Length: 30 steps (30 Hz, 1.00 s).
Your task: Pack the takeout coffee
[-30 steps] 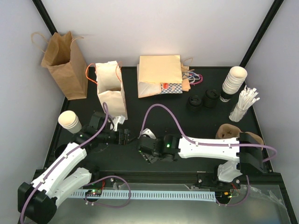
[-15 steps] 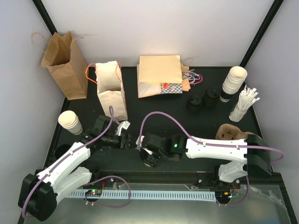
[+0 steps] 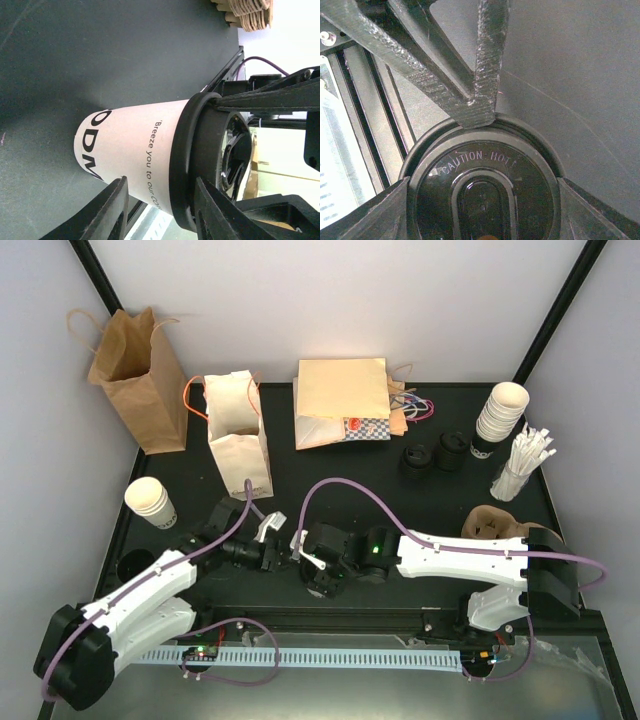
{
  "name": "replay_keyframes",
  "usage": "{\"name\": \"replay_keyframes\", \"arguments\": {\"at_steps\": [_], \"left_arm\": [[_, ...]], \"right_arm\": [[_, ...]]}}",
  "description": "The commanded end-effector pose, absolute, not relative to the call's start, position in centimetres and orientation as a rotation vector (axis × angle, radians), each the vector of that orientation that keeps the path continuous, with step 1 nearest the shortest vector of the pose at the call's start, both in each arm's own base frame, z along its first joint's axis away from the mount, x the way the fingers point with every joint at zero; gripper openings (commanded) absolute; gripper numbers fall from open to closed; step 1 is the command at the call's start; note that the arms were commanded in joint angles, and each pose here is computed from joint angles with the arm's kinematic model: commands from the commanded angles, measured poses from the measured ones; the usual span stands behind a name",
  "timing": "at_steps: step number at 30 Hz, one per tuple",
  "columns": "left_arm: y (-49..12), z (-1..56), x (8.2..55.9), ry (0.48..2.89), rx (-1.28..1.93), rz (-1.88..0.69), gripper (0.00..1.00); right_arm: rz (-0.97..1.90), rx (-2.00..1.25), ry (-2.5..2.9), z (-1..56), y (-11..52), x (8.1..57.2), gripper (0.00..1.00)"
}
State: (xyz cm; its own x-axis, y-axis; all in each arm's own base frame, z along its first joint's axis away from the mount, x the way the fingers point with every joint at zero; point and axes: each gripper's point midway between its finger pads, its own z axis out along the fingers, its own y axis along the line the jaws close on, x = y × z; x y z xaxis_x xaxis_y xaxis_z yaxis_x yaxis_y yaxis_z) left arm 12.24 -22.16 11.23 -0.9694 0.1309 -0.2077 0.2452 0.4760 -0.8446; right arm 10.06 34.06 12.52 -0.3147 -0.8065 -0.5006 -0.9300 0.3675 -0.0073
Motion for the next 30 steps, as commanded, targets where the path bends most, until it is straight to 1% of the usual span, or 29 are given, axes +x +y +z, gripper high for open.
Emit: {"name": "replay_keyframes", "arguments": {"at_steps": [1,8,10,13,24,30], "left_arm": [[-22.4,11.0,12.0,2.595,0.357,-1.531,0.36],[-22.2,9.2,11.9,2.652,0.340,-1.484,0.28],[-22.0,8.1,11.7,2.706,0.319,-1.442,0.22],[-21.6,6.8,11.3,2.783,0.307,-1.383,0.17],[-21.3,6.4,11.7,2.809,0.277,-1.302,0.16],[-21.3,7.8,12.1,2.767,0.287,-1.289,0.19]], "right_arm": [[0.365,-1.551,2.239,11.1,33.6,10.0,0.69],[0.372,-1.554,2.244,11.0,33.6,9.8,0.69],[0.374,-1.554,2.249,10.8,33.6,9.8,0.69],[0.375,-1.557,2.261,10.5,33.6,9.7,0.69],[0.355,-1.574,2.268,10.2,33.6,9.7,0.69],[0.358,-1.580,2.269,10.1,33.7,9.6,0.69]]}}
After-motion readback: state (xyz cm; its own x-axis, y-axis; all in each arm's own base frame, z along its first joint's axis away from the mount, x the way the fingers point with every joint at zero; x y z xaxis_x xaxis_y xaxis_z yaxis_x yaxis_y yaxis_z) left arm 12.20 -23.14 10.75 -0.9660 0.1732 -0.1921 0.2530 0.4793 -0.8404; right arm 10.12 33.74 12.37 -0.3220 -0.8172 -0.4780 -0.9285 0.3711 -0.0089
